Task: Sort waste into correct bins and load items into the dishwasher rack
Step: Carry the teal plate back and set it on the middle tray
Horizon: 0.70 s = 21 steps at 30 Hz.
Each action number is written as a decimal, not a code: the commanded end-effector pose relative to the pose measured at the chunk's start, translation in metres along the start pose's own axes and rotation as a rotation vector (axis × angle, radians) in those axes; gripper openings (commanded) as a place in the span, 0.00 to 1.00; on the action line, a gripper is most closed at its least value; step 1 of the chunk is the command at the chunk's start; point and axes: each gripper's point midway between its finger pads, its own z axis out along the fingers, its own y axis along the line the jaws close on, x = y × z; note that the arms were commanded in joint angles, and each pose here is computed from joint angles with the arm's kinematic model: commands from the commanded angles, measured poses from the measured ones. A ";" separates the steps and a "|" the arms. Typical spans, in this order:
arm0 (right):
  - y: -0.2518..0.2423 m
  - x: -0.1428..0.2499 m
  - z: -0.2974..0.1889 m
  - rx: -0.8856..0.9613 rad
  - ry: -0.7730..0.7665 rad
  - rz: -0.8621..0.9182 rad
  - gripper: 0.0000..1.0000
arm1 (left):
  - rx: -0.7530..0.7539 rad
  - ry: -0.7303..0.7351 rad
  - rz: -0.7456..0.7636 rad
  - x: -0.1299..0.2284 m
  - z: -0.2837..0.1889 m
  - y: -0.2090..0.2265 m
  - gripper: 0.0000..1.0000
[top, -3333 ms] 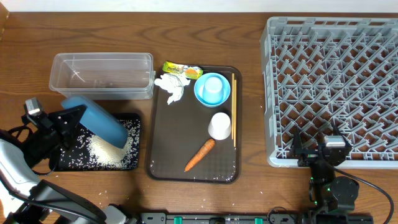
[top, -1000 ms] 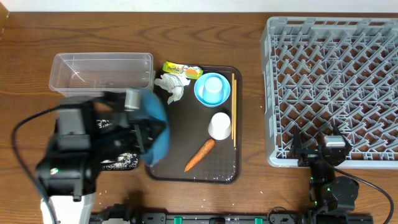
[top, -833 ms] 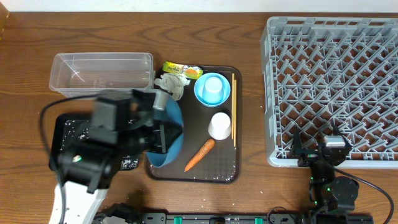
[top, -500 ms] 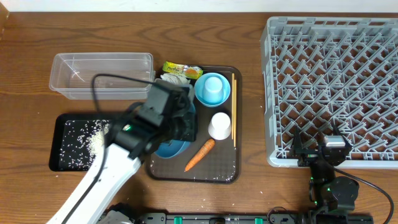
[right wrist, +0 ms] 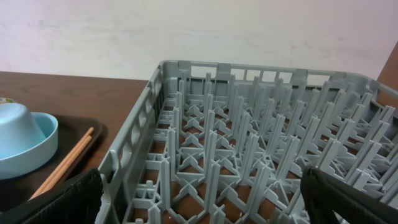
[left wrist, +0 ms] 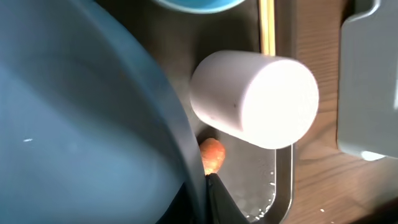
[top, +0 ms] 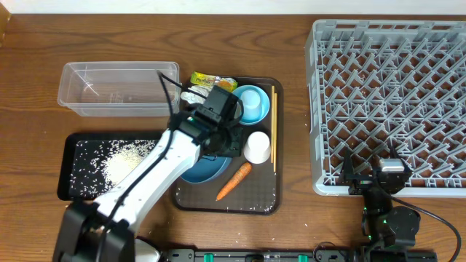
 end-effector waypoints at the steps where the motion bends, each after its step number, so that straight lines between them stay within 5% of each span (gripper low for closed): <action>1: 0.004 0.001 0.000 -0.015 0.002 -0.016 0.99 | -0.034 0.022 -0.027 0.002 0.009 0.007 0.06; 5: 0.004 0.001 0.000 -0.015 0.001 -0.016 0.99 | -0.038 0.038 -0.055 0.004 0.013 0.007 0.07; 12: 0.004 0.001 0.000 -0.015 0.001 -0.016 0.99 | -0.032 0.044 -0.045 0.006 0.012 0.003 0.40; 21: 0.004 0.001 0.000 -0.015 0.002 -0.016 0.99 | 0.001 -0.014 -0.029 0.002 -0.029 -0.010 0.46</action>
